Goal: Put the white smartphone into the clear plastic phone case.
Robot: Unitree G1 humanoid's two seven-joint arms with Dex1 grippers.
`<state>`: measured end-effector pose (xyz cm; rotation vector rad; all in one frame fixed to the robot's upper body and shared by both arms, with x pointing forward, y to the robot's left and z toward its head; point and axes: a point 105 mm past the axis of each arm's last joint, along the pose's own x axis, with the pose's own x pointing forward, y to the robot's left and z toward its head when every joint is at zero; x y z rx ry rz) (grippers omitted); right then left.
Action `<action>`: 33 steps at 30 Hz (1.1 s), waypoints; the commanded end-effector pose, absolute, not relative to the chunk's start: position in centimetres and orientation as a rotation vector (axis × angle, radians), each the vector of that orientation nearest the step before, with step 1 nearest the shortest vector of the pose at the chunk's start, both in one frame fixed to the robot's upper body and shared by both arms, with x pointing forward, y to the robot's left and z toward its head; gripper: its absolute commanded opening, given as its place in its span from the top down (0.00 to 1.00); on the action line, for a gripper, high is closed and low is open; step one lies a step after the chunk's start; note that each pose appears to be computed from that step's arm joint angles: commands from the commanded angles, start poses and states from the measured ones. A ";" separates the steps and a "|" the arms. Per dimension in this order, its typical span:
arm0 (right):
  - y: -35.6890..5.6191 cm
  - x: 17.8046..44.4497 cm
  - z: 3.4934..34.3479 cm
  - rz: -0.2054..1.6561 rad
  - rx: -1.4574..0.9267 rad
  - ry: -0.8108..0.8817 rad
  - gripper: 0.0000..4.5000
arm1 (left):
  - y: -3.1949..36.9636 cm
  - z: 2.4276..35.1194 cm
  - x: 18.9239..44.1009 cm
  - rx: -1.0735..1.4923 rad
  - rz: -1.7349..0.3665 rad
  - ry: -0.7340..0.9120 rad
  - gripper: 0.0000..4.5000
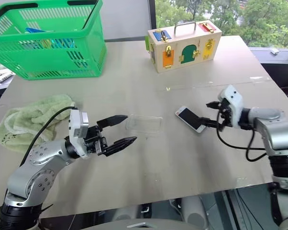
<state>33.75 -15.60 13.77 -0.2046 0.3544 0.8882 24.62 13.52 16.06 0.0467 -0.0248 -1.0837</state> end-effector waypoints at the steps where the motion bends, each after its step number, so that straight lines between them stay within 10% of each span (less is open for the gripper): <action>1: -14.5 34.6 12.7 0.805 -0.238 0.382 0.01 | 13.6 16.8 24.7 0.079 -1.090 -0.058 0.00; 20: -15.3 33.0 7.6 0.731 -0.252 0.651 0.01 | 13.8 16.8 24.2 0.086 -1.076 -0.063 0.00; 24: -16.0 32.7 7.0 0.732 -0.269 0.655 0.35 | 13.8 16.8 24.2 0.088 -1.079 -0.062 0.00; 33: -17.4 29.8 10.7 0.923 -0.350 0.434 0.35 | 13.9 16.7 24.7 0.092 -1.094 -0.049 0.00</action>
